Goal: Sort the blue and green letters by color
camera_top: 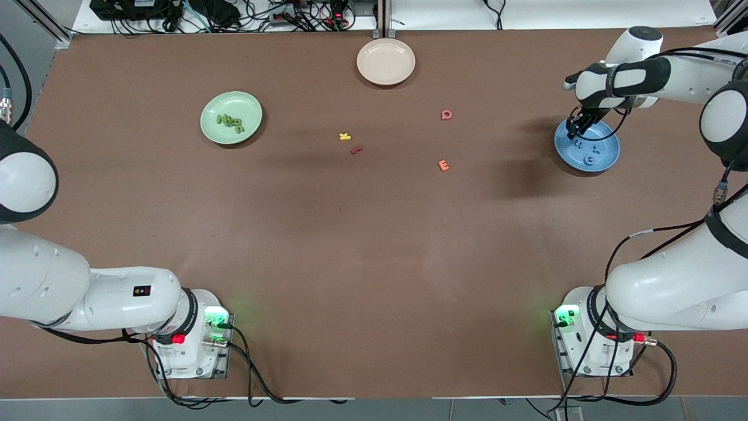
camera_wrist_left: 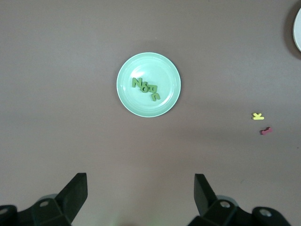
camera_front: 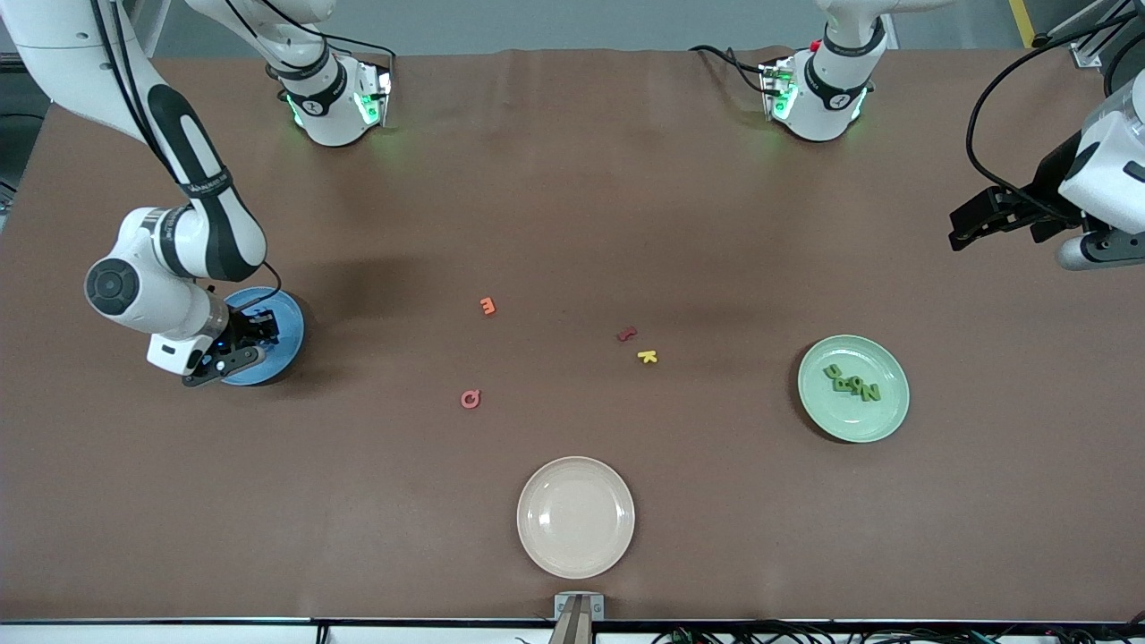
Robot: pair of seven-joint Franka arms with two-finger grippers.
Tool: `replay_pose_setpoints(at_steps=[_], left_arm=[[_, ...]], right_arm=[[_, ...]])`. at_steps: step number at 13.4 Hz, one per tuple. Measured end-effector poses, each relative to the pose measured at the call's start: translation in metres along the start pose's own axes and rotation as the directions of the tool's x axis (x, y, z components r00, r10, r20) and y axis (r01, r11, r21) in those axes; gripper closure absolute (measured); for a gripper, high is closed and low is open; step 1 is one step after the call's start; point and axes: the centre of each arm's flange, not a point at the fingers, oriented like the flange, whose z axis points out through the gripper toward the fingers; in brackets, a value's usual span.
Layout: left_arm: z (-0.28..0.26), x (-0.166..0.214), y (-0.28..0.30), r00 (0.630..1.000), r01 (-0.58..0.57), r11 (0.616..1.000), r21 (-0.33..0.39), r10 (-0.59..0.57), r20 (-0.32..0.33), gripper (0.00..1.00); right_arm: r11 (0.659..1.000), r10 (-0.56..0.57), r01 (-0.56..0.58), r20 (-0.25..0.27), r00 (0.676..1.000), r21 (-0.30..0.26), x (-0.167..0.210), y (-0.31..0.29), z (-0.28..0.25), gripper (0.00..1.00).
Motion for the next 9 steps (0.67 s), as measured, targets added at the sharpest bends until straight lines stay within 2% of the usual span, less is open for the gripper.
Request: replay_pose_setpoints(at_steps=[9], left_arm=[[0.0,0.0,0.0,1.0,0.0,1.0,0.0,0.0,0.0,0.0]], right_arm=[[1.0,-0.002,0.002,0.029,1.0,0.018,-0.018,-0.012,0.022,0.63]])
